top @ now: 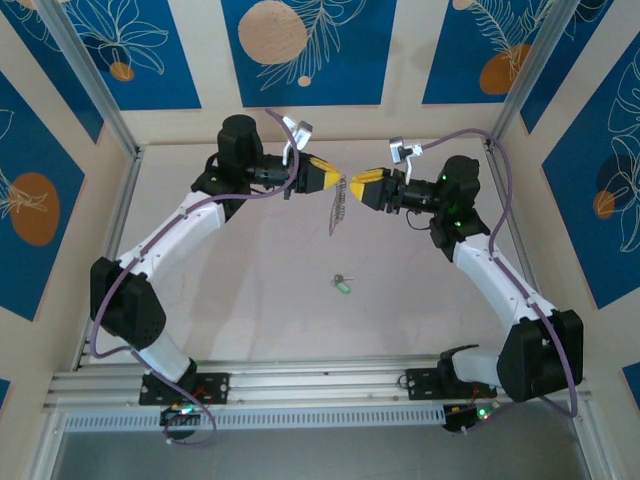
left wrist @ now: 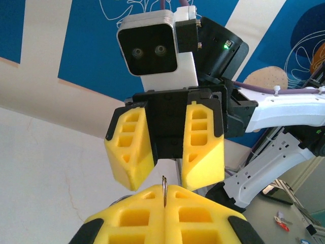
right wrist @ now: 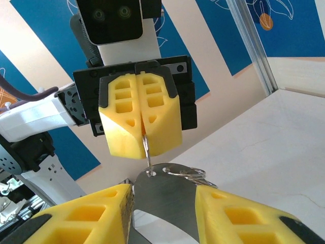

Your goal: Put the keys on the keyring

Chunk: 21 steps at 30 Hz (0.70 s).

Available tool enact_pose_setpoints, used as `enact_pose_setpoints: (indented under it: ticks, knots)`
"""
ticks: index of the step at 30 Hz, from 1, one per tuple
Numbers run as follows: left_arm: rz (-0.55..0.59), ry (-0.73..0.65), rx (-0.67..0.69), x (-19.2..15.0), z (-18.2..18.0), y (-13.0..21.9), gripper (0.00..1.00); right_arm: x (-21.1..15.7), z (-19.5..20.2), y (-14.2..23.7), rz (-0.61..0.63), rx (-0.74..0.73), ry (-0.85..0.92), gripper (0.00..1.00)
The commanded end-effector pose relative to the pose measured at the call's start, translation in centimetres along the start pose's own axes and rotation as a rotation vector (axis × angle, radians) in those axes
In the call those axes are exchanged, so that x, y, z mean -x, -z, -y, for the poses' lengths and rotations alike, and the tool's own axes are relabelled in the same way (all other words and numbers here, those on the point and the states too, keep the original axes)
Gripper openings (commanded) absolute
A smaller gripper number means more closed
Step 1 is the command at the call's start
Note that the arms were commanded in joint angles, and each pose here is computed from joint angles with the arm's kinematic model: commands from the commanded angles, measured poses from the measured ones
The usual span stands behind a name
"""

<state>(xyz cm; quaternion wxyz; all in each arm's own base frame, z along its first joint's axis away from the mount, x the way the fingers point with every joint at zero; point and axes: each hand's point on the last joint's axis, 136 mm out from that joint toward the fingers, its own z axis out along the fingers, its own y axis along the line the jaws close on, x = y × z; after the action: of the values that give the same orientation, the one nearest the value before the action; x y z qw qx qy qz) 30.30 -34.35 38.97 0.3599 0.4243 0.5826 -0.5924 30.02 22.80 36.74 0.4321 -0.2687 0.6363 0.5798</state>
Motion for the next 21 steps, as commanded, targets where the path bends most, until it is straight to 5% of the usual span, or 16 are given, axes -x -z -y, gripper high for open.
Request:
enact_pose_setpoints:
  ticks: [1, 21]
  knots:
    - [0.021, -0.056, -0.035, 1.4, 1.0, 0.3, 0.0, 1.4, -0.6, -0.1, 0.039, 0.003, 0.043, 0.38]
    - [0.018, -0.043, -0.057, 1.2, 1.1, 0.3, 0.0, 2.2, -1.6, -1.4, 0.04, 0.047, 0.061, 0.32]
